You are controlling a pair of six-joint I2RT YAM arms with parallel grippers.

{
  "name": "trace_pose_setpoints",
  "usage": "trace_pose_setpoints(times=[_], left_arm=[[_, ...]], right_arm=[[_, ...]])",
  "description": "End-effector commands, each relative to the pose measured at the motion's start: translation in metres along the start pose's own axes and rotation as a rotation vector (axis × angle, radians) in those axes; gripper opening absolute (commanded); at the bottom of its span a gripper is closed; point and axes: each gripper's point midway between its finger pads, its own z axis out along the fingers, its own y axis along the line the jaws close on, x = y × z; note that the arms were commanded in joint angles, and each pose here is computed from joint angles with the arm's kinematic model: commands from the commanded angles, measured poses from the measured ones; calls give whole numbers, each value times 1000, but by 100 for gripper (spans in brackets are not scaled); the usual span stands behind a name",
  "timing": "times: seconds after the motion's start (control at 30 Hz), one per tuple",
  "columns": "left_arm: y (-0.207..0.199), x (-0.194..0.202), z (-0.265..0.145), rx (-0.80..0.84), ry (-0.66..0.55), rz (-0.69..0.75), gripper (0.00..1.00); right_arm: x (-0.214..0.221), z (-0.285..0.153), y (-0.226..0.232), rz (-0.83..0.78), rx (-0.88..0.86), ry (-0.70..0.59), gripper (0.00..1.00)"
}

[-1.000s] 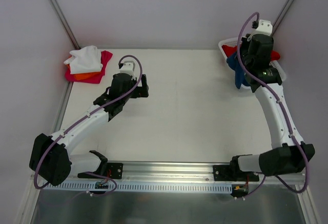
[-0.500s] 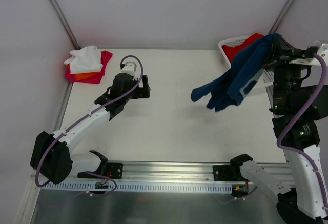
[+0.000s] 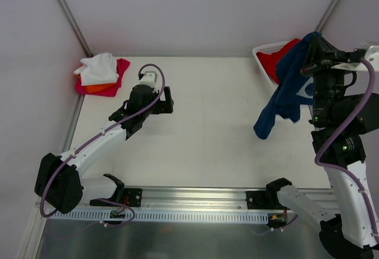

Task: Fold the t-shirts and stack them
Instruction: Move the tshirt to the center of the board

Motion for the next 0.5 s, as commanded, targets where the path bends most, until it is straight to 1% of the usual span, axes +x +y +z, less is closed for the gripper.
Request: trace_pose_setpoints(times=[0.0, 0.1, 0.13, 0.17, 0.2, 0.23, 0.27, 0.33, 0.4, 0.43, 0.47], left_arm=[[-3, -15, -6, 13, -43, -22, 99], [-3, -15, -6, 13, -43, -22, 99], [-3, -15, -6, 15, -44, -21, 99], [-3, -16, -7, 13, -48, -18, 99], [-1, -16, -7, 5, -51, -17, 99], [-1, -16, -7, 3, -52, -17, 99], [0, -15, -7, 0, -51, -15, 99], [0, -16, -7, -1, -53, -17, 99], [0, -17, -5, -3, -51, -26, 99], [-2, -17, -4, 4, -48, -26, 99], [-3, -15, -2, 5, -41, -28, 99]], right_arm=[[32, 28, 26, 88, -39, 98, 0], [53, 30, 65, 135, -187, 189, 0], [40, 22, 88, 121, -268, 167, 0], [28, 17, 97, 101, -297, 140, 0], [15, 14, 96, 82, -280, 106, 0], [-11, 1, 104, 100, -332, 48, 0], [-29, -4, 100, 93, -339, -7, 0], [-66, -21, 83, 139, -357, -100, 0], [-85, -35, 79, 174, -397, -178, 0], [-103, -48, 66, 198, -401, -231, 0], [-104, -54, 66, 212, -416, -262, 0]])
